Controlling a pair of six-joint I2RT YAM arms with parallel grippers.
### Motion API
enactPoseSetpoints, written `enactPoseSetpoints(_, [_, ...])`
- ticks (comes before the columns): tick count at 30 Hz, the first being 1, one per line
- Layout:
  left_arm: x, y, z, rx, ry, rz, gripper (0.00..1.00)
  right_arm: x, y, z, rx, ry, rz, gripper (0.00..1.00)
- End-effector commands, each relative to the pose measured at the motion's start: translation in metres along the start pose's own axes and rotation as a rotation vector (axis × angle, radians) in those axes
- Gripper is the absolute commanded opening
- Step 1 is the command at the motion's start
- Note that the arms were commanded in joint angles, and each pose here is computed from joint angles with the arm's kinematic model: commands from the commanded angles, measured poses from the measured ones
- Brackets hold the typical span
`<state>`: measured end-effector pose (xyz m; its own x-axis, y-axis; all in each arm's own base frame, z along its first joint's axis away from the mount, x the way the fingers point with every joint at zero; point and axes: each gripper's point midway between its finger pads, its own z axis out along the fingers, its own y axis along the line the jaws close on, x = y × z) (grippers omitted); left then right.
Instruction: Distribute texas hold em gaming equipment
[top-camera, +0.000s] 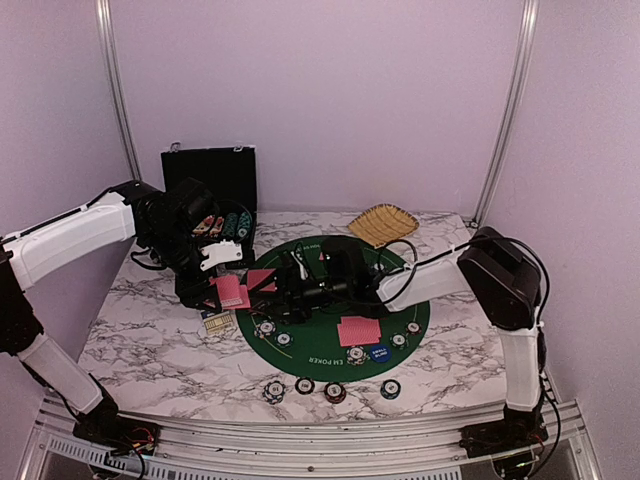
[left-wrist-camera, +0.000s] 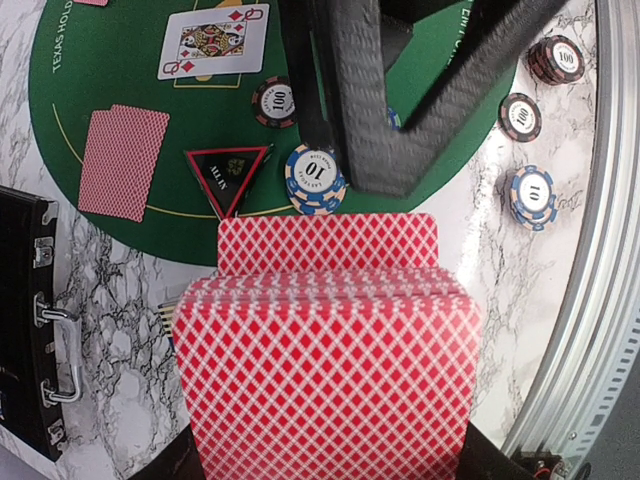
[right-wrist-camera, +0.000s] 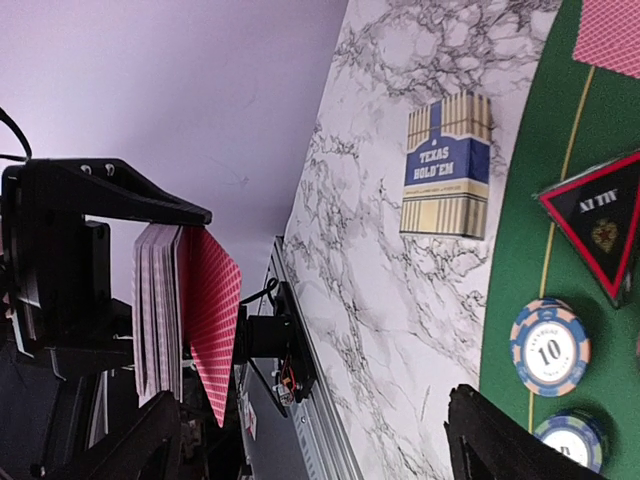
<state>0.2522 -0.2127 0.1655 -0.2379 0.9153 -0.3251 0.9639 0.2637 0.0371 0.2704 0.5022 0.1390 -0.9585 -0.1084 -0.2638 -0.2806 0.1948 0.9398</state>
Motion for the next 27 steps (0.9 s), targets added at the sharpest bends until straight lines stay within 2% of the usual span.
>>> enactPoseSetpoints(1, [-0.008, 0.001, -0.01, -0.007, -0.034, 0.008, 0.0, -0.022, 0.02, -0.024, -0.011, -0.084, -0.048, 0.9])
enactPoseSetpoints(13, [-0.011, 0.002, -0.011, -0.008, -0.042, 0.009, 0.0, -0.006, 0.063, 0.012, -0.143, -0.007, -0.083, 0.91])
enactPoseSetpoints(27, [-0.012, 0.003, -0.011, -0.009, -0.044, 0.01, 0.0, 0.002, 0.059, 0.039, -0.196, 0.014, -0.042, 0.91])
